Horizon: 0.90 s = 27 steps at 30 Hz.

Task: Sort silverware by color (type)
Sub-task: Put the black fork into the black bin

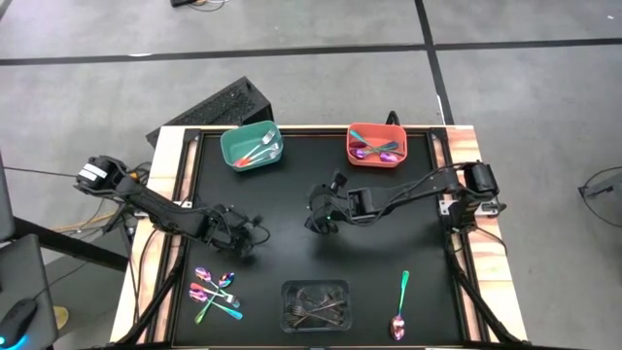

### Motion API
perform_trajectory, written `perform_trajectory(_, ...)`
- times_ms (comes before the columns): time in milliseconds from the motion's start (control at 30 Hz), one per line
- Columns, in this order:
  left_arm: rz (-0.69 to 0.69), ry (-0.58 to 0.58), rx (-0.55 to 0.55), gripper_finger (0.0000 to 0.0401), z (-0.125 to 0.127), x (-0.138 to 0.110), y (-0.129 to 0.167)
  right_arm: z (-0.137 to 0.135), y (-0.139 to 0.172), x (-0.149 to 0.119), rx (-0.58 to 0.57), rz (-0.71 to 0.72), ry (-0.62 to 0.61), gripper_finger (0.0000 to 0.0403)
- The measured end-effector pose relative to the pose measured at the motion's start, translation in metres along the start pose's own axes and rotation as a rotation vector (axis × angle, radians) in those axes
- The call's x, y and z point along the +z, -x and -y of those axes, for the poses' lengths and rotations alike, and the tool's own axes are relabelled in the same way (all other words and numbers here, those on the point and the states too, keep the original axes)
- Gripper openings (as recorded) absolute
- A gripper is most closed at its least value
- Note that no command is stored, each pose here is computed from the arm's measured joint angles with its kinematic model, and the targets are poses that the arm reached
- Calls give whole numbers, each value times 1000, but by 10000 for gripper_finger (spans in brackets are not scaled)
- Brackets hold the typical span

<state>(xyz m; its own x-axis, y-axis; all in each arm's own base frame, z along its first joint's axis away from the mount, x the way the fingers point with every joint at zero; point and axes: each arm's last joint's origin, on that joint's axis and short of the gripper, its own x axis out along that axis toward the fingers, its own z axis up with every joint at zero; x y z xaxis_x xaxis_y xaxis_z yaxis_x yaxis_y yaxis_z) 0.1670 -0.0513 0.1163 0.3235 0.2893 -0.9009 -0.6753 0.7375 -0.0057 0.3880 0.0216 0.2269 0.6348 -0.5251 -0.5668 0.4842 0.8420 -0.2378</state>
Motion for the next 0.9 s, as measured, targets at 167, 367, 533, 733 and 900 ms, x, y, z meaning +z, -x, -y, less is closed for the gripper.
perform_trajectory(167,44,-122,-19,2,7,5,7,-10,22,1,43,15,21,93)
perform_trajectory(367,221,-339,-242,1,56,33,46,-18,88,-2,95,11,53,84)
perform_trajectory(533,408,-511,-329,0,99,53,87,-21,153,-8,117,88,-18,73)
perform_trajectory(733,476,-619,-380,0,153,77,108,-39,208,-29,224,142,-42,70)
perform_trajectory(900,436,-715,-374,0,201,84,91,-43,230,-48,286,73,-82,70)
